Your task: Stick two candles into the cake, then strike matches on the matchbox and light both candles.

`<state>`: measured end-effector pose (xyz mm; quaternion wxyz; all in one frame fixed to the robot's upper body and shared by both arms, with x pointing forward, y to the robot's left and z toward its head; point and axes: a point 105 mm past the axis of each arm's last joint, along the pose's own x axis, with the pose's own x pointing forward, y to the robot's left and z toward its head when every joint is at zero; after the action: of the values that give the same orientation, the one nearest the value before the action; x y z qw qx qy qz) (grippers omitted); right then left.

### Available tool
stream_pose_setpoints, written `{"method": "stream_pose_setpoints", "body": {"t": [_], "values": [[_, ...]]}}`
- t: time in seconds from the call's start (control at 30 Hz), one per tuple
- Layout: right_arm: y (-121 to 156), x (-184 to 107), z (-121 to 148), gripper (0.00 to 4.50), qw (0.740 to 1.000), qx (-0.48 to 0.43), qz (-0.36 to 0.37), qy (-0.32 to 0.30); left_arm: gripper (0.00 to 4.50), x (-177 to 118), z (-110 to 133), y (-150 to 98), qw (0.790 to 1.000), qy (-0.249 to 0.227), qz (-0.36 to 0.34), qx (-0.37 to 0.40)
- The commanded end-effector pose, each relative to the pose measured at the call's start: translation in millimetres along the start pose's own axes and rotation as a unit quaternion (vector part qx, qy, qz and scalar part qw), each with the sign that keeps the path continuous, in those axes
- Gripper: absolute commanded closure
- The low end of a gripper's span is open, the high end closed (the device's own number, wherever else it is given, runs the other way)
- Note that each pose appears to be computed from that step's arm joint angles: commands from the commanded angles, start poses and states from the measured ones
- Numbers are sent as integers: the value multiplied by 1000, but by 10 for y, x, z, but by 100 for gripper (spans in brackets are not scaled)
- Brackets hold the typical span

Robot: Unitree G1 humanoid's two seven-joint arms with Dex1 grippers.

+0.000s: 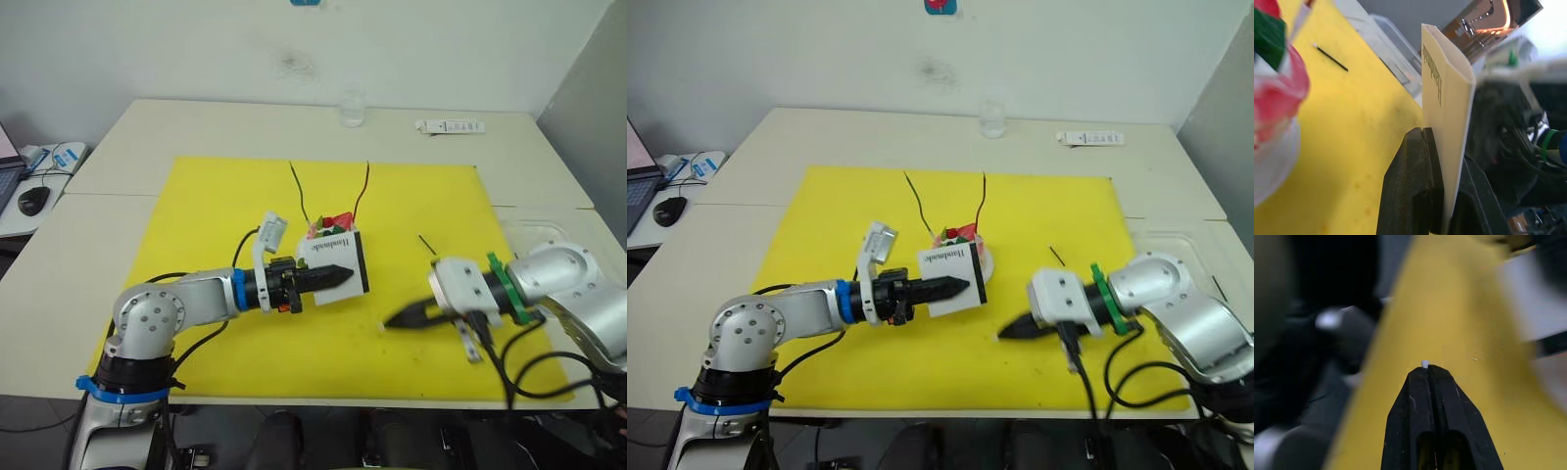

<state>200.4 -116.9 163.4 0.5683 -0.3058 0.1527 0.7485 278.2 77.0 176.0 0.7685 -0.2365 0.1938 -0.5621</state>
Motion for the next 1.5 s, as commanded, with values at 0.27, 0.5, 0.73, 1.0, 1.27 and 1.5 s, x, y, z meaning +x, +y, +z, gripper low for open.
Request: {"method": "stream_pose_setpoints", "body": {"t": [0.27, 0.5, 0.73, 1.0, 1.27, 1.5], "values": [[-634, -451, 146, 445, 983, -22, -177, -42, 450, -42, 65, -47, 1000, -19, -9, 8], [-729, -448, 339, 445, 974, -35, -201, -93, 450, -110, -3, -48, 1000, -6, 1, 7], [-899, -498, 677, 445, 957, -42, -239, -159, 450, -463, -289, -123, 999, 32, 35, -10], [-1208, -364, 867, 445, 929, -46, -308, -199, 450, -663, -367, -254, 997, 14, 67, -21], [-1588, -185, 1026, 445, 889, -38, -401, -220, 450, -749, -329, -248, 995, -13, 98, -22], [-1787, -124, 1111, 445, 867, -48, -438, -232, 450, -749, -306, -243, 995, -17, 98, -23]]}}
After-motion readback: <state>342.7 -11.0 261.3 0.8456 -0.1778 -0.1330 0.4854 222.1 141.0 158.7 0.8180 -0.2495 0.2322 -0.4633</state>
